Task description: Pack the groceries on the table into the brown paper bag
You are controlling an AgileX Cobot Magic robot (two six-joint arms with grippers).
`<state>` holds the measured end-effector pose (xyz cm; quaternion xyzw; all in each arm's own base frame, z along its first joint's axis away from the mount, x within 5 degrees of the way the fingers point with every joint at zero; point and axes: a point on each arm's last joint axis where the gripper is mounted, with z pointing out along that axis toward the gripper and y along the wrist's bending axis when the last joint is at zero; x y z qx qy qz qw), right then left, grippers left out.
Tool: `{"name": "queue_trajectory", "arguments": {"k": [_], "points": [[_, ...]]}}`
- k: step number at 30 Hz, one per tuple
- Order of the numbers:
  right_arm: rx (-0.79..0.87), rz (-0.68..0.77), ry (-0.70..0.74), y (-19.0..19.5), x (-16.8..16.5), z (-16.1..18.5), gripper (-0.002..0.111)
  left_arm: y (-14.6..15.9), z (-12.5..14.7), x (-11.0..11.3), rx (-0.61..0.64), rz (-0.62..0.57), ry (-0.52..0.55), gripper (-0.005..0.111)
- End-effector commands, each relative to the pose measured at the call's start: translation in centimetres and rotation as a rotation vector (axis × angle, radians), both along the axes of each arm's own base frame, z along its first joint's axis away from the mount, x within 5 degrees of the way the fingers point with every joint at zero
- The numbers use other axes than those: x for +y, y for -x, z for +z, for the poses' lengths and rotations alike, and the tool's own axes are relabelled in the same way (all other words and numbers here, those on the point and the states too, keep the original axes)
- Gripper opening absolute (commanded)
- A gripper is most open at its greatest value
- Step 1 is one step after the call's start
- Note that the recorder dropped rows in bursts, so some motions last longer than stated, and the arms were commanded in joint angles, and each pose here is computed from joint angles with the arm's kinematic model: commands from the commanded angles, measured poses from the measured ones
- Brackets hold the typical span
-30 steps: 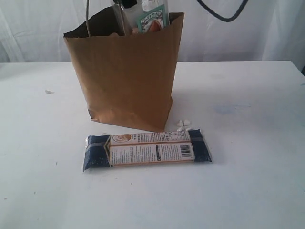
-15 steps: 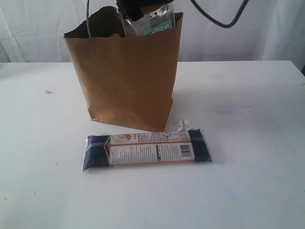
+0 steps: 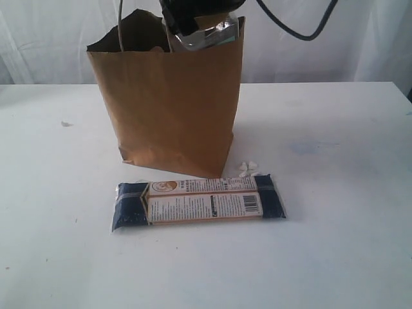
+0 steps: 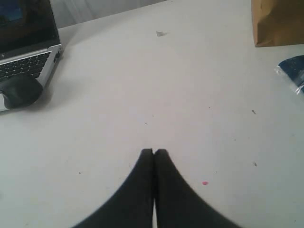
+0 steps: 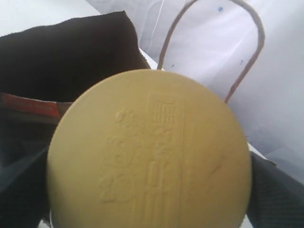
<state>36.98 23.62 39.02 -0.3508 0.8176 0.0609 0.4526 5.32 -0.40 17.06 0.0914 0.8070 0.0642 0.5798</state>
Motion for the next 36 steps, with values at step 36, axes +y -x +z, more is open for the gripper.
{"name": "queue_trajectory", "arguments": {"k": [36], "points": [[0.058, -0.055, 0.053, -1.6, 0.2, -2.8, 0.102, 0.0, -0.1, 0.0, -0.003, 0.002, 0.003, 0.0]]}}
